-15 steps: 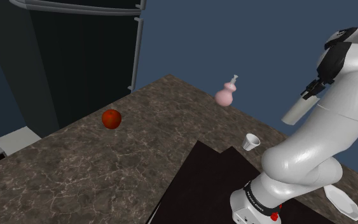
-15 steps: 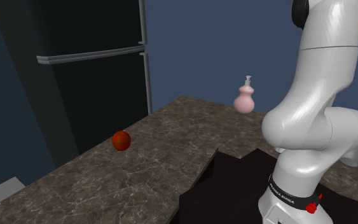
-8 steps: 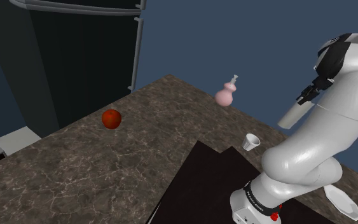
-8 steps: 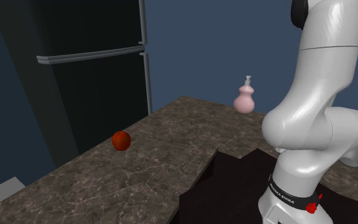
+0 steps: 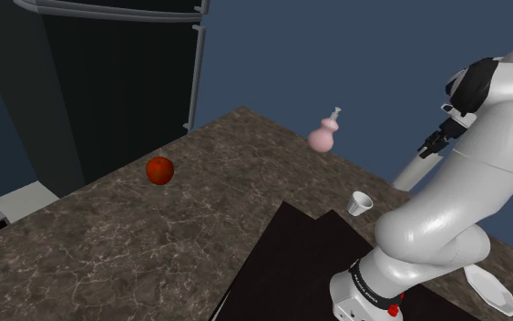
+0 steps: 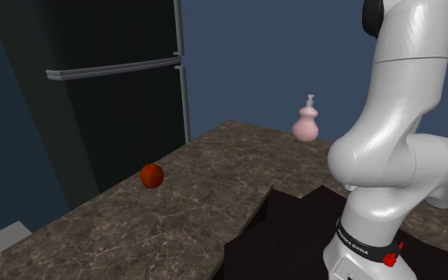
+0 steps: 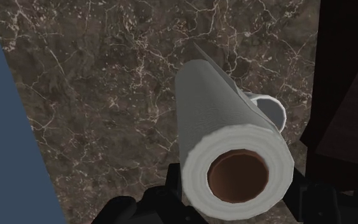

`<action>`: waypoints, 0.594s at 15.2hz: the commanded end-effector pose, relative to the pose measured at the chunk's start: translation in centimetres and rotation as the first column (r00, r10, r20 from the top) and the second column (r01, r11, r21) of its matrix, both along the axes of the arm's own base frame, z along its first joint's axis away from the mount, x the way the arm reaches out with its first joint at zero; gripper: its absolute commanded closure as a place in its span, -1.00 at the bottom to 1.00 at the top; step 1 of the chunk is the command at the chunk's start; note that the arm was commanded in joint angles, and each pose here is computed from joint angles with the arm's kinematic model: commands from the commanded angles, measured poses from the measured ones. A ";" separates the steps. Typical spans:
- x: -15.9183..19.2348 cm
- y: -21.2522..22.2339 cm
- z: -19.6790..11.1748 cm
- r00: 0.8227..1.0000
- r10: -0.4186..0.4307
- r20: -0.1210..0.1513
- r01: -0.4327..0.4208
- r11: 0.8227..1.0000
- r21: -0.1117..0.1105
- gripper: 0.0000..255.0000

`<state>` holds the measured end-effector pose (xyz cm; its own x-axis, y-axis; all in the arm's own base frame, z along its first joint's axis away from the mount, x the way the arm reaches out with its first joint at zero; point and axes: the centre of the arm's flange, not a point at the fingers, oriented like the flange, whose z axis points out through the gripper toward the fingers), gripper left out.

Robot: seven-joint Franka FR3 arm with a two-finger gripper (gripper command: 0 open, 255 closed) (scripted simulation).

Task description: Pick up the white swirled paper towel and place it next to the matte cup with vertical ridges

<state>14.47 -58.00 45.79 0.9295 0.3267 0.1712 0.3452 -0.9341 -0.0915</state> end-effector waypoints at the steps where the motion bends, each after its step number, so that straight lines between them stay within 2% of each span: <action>1: 0.0 0.0 -1.1 1.000 0.000 0.000 0.000 1.000 0.000 1.00; 9: 0.0 0.0 -5.3 1.000 0.000 0.000 0.000 1.000 0.000 1.00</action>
